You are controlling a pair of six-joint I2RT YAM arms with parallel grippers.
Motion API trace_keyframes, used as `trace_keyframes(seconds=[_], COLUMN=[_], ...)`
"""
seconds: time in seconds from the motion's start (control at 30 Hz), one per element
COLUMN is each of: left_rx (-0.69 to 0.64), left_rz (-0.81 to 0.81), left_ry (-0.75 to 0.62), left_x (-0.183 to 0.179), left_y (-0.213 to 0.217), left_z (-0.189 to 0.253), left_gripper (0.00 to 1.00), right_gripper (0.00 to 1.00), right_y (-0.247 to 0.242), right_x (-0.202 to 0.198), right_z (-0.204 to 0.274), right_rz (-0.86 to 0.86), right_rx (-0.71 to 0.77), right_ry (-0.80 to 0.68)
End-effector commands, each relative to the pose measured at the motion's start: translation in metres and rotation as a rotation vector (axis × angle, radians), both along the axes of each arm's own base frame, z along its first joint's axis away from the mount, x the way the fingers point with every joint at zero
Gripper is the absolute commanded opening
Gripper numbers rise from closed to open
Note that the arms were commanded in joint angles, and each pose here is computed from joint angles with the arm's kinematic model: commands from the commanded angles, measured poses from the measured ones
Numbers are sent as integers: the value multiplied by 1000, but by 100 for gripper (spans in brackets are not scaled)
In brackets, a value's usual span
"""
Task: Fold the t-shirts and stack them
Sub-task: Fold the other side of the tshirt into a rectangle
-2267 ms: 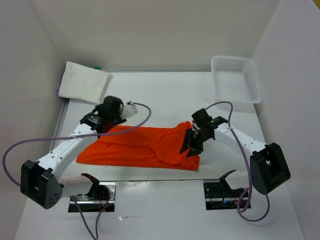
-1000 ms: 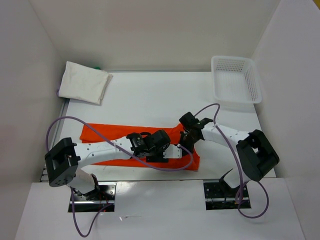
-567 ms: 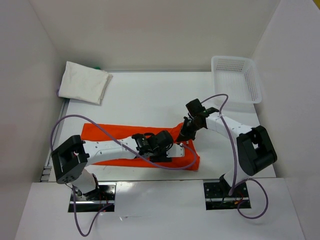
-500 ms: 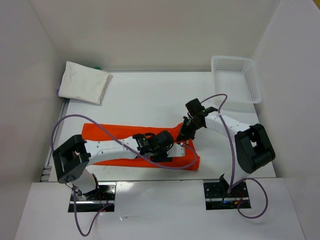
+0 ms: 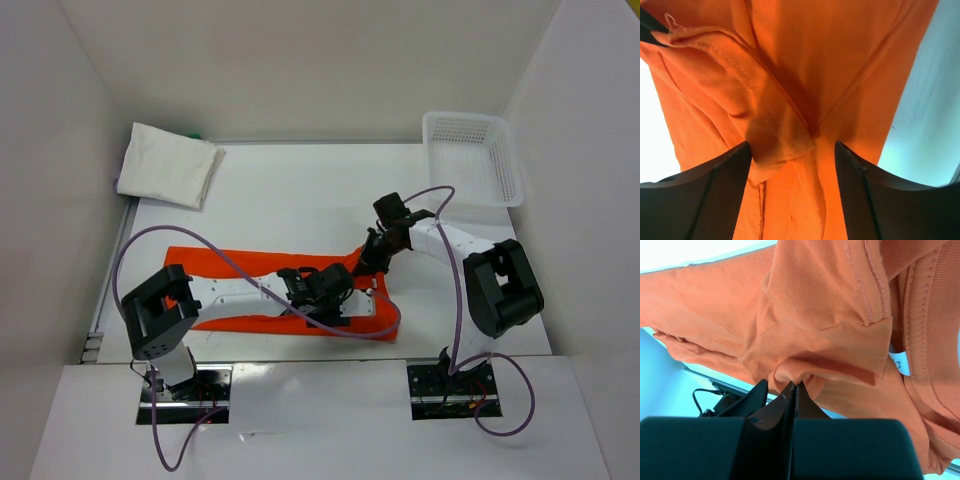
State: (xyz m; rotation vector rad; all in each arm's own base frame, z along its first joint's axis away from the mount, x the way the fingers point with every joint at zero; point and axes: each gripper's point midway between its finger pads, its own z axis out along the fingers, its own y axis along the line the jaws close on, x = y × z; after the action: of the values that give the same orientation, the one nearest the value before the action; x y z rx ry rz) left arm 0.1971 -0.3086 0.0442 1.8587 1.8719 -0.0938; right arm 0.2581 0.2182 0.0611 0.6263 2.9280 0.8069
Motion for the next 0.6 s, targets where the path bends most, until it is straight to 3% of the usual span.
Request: trace_keyframes(seconds=[0.0, 0.4, 0.53, 0.57], left_rx=[-68, -13, -5, 3], left_rz=[11, 42, 42, 42], left_ry=[-24, -50, -46, -43], left_x=[7, 13, 12, 11], left_y=[-21, -10, -9, -7], left_z=[11, -4, -4, -5], left_gripper=[72, 38, 18, 8], right_gripper=[0, 0, 0, 0], right_y=[6, 7, 6, 5], right_x=[14, 13, 10, 9], right_z=[9, 14, 14, 13], right_rz=[12, 16, 16, 16], right_rx=[27, 43, 43, 39], right_ry=[-59, -72, -72, -64])
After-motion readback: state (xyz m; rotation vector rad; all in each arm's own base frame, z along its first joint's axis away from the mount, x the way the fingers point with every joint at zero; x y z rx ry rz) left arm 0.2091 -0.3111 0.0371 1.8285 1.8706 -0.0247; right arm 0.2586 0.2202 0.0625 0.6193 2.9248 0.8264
